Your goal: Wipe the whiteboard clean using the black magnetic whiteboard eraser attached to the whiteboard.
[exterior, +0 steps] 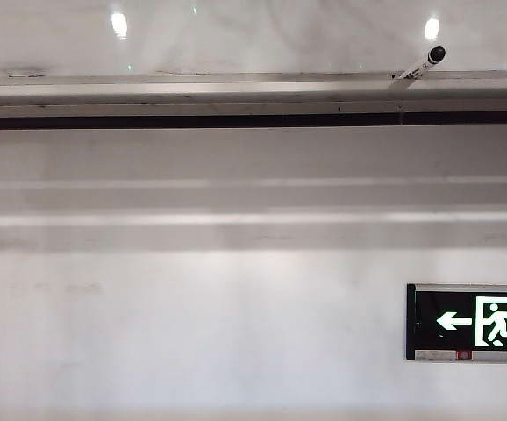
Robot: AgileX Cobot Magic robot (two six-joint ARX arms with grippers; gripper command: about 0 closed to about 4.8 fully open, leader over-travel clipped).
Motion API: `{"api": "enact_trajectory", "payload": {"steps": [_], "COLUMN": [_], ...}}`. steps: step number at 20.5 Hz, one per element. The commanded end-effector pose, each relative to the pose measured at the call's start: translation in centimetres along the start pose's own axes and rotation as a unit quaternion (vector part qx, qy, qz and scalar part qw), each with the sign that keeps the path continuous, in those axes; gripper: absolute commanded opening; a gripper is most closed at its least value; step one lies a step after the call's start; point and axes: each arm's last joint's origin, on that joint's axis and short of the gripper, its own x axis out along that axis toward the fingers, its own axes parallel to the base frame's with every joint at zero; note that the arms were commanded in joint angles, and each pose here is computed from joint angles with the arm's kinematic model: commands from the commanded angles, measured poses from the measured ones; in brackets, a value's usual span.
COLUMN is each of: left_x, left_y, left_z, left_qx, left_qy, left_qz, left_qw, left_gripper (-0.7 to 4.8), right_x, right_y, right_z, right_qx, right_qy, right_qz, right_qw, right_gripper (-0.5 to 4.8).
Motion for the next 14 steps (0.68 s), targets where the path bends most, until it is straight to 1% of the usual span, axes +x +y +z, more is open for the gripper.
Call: {"api": "enact_trajectory", "payload": {"steps": [1,3,5,6,7,8,10,12,14], "left_x": [-0.3,-0.3,-0.2,-0.3,-0.3,-0.3,-0.3,-0.2,-0.2], "left_y": [0.1,0.1,0.1,0.1,0.1,0.1,0.1,0.1,0.1], "left_z": [0.3,0.3,0.3,0.3,0.3,0.3,0.3,0.4,0.5], "left_qx": [-0.004,-0.004,-0.004,-0.004,-0.004,-0.004,-0.004,-0.005,-0.006], "left_qy": [-0.011,-0.011,-0.011,-0.011,-0.011,-0.011,-0.011,-0.014,-0.019], "left_qz": [-0.001,-0.002,-0.001,-0.001,-0.001,-0.002,-0.001,-0.002,-0.001], "left_qw": [1.000,1.000,1.000,1.000,1.000,1.000,1.000,1.000,1.000], "left_gripper": [-0.08,-0.08,-0.08,-0.08,-0.08,-0.08,-0.08,-0.08,-0.08], "right_x": [-0.8,-1.2,-1.6,-1.6,-1.4,-1.3,-0.8,-0.2,0.5], "right_y": [-3.7,-5.4,-6.6,-6.9,-7.2,-7.2,-6.3,-5.0,-3.0], "right_z": [-0.3,-0.8,-1.2,-1.5,-2.1,-2.5,-3.0,-3.5,-3.3], "right_qx": [0.092,0.127,0.178,0.202,0.231,0.241,0.238,0.237,0.238], "right_qy": [0.023,0.024,0.019,0.014,0.004,-0.002,-0.006,-0.006,-0.006], "right_qz": [-0.087,-0.108,-0.121,-0.119,-0.101,-0.073,-0.027,0.013,0.040], "right_qw": [0.992,0.986,0.976,0.972,0.968,0.968,0.971,0.971,0.970], "right_gripper": [0.47,0.47,0.47,0.47,0.48,0.48,0.48,0.48,0.48]}}
